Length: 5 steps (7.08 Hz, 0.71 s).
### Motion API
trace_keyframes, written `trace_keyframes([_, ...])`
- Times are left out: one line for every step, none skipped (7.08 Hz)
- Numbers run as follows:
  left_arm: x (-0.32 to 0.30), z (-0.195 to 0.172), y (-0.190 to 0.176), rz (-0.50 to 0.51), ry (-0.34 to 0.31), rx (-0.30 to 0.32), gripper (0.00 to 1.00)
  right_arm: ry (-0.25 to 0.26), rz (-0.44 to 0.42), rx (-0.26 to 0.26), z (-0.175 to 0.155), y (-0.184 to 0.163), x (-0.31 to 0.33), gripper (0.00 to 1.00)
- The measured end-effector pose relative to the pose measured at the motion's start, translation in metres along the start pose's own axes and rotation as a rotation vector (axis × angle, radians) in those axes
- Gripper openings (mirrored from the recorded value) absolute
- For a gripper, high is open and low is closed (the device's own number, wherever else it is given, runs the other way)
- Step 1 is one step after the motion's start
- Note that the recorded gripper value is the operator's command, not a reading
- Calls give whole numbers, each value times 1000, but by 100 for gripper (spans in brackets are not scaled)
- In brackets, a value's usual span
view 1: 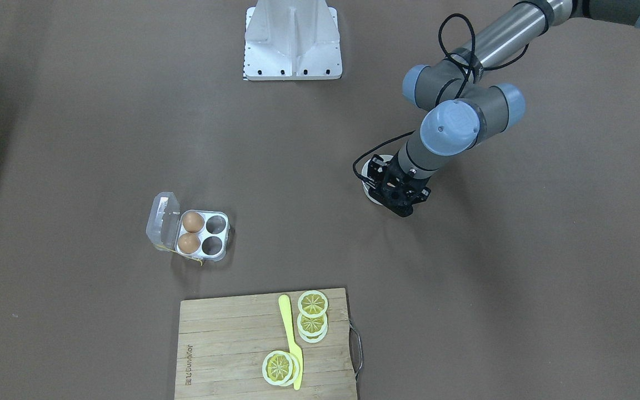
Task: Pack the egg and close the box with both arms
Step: 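Lower the left gripper into the bowl and close on the brown egg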
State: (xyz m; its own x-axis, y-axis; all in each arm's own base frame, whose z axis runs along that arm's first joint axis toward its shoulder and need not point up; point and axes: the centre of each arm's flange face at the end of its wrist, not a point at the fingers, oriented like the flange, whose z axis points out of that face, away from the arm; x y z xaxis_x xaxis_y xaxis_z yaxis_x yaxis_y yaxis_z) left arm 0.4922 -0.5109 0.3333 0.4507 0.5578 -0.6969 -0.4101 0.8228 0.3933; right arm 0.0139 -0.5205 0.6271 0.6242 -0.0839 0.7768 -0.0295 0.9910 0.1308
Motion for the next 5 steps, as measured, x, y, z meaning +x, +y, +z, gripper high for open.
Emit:
trace_keyframes([0,1,1,2,-1,0,48,-1,-1,1,0,-1,-1,100])
trace_keyframes([1,2,1,2,-1,0,44,-1,-2,2,-1,-1,-1,100])
trace_keyframes([0,2,1,2,-2,-1,43,-1,-2,2,-1,-2,-1,100])
trace_keyframes([1,3,1,2,-1,-2,42,-1,-2,2,-1,-2,-1,100])
trace_keyframes([1,3,1,3,-1,-2,41,0,-2,2,-1,-2,-1,100])
